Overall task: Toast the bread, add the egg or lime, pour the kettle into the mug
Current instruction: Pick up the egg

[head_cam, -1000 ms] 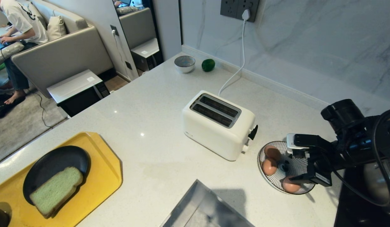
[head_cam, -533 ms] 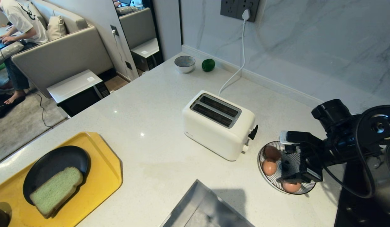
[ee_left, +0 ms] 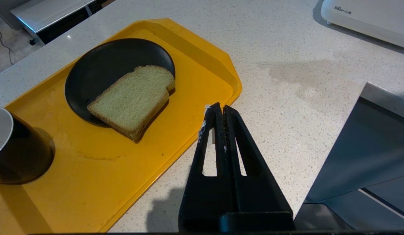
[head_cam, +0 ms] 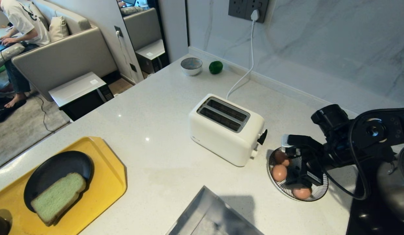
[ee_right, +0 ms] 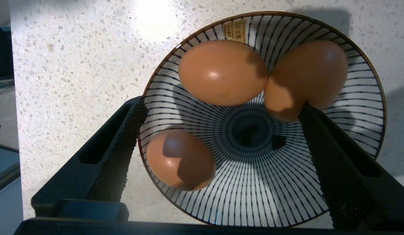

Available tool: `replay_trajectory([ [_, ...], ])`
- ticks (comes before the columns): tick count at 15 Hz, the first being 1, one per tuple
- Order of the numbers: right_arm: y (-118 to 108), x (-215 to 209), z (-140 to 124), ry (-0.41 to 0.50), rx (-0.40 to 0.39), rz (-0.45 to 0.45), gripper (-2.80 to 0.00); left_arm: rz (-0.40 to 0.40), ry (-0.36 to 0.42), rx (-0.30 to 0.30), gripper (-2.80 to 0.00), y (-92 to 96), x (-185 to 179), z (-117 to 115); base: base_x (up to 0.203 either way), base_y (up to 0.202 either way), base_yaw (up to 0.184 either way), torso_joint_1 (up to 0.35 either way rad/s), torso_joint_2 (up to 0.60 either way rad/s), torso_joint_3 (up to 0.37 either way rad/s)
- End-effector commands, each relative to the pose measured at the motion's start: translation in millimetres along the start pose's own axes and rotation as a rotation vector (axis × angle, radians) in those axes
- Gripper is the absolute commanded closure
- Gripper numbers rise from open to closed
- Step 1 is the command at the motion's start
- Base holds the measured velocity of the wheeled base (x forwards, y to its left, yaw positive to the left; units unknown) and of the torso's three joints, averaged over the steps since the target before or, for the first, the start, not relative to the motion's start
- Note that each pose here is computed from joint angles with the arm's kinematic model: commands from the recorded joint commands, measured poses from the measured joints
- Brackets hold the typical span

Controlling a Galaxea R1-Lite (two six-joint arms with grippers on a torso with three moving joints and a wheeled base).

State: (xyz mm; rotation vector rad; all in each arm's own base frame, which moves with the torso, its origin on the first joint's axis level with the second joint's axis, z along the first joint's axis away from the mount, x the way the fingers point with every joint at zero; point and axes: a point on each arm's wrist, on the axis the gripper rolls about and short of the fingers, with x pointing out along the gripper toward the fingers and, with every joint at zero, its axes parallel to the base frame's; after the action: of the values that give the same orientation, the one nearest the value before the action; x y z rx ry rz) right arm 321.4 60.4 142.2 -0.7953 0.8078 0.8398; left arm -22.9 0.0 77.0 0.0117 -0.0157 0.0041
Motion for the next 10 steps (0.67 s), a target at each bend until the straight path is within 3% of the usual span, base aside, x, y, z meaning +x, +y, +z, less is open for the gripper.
replay_trajectory([
  [1, 2.0, 6.8, 1.5, 0.006, -0.01, 0.021, -2.8, 0.001, 0.0, -0.001, 0.0, 0.0, 0.1, 0.1, 0.0, 0.0, 0.0, 0.0, 0.0, 0.0],
  [10, -5.7, 17.0, 5.0, -0.001, -0.012, -0.015, -2.8, 0.001, 0.0, 0.001, 0.0, 0.0, 0.1, 0.1, 0.0, 0.0, 0.0, 0.0, 0.0, 0.0],
])
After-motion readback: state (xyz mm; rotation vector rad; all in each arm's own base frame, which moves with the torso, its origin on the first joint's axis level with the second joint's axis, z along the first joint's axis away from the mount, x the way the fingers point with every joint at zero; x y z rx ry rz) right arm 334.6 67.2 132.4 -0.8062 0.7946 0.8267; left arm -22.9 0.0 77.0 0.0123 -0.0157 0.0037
